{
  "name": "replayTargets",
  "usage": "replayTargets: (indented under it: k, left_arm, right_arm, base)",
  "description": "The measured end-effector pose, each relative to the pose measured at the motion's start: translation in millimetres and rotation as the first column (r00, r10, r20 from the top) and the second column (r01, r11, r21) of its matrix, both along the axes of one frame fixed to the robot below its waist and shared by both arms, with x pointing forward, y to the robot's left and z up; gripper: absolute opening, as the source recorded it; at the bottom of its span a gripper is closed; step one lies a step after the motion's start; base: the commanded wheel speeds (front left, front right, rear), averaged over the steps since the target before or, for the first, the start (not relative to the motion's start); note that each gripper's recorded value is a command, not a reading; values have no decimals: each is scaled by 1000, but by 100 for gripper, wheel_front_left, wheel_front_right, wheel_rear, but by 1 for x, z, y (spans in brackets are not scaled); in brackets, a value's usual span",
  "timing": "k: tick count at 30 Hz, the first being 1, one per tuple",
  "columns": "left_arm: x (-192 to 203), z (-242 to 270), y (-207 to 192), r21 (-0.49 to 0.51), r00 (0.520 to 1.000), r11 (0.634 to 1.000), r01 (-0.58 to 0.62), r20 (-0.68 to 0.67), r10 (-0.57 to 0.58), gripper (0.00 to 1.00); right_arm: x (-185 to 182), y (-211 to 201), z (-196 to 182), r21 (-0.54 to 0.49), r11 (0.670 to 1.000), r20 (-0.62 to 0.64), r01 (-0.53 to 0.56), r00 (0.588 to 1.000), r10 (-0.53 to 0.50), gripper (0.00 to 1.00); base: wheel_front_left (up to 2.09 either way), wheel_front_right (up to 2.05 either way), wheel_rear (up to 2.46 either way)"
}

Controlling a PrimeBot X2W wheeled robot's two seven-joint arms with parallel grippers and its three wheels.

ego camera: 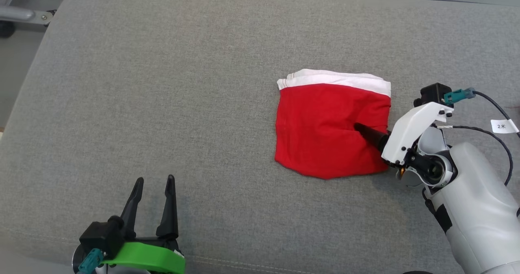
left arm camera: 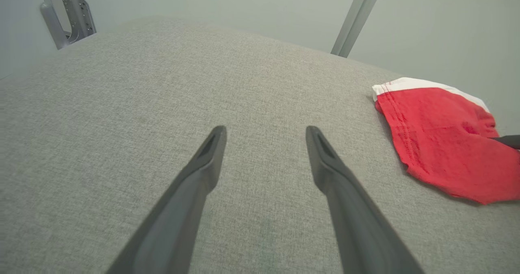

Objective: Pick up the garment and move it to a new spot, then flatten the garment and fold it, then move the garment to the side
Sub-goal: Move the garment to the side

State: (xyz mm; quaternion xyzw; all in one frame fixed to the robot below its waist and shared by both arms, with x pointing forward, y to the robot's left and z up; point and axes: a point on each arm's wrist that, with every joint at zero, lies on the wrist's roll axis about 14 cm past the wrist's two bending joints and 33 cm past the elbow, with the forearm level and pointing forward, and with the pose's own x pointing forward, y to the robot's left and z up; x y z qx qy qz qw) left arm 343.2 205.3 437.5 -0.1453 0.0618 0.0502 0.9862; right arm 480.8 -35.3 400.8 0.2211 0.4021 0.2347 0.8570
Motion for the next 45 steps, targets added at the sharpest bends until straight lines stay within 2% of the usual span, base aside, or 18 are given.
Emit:
replayTargets:
  k: [1, 2, 5, 8, 12, 20, 25, 31, 39, 45]
  left_arm:
    - [-1, -1, 1, 1, 1000, 1000, -5, -3, 5, 100]
    - [-1, -1, 2, 1, 1000, 1000, -8, -5, 8, 100]
    - [1, -3, 2, 2, 1000, 1000, -8, -9, 8, 100]
    - [4, -4, -4, -2, 1000, 1000, 11, -11, -11, 100]
    - [11, -5, -17, -4, 998, 998, 57, -9, -57, 100]
    - [44, 2, -68, -5, 973, 974, 226, 40, -226, 100]
    - [60, 0, -101, -22, 946, 947, 320, 53, -319, 100]
    - [70, -11, -117, -41, 933, 932, 360, 36, -359, 100]
    - [70, -24, -108, -58, 943, 941, 333, 1, -334, 100]
    - [68, -30, -90, -55, 958, 957, 283, -22, -285, 100]
  right_arm:
    - [0, 3, -1, 0, 1000, -2, -9, 1000, 9, 22]
    - [2, 4, 0, 8, 1000, 7, -4, 1000, 4, 0]
    - [-4, 15, 4, 42, 998, -6, -35, 999, 36, 0]
    - [-3, 19, 19, 91, 995, 36, -30, 999, 27, 0]
    - [-10, 1, 30, 86, 996, 88, -23, 996, 16, 0]
    - [-17, -108, 55, -91, 991, 190, 100, 978, -81, 0]
    - [-18, -167, 80, -194, 963, 241, 187, 961, -138, 0]
    - [-9, -216, 105, -331, 915, 243, 230, 958, -153, 0]
    - [18, -239, 111, -480, 853, 174, 206, 975, -137, 0]
    - [27, -248, 102, -538, 827, 90, 162, 987, -135, 0]
  base:
    - [0, 0, 0]
    - [0, 0, 0]
    - [0, 0, 0]
    - [0, 0, 0]
    - [0, 0, 0]
    - [0, 0, 0]
    - [0, 0, 0]
    - [0, 0, 0]
    - [0, 0, 0]
    - [0, 0, 0]
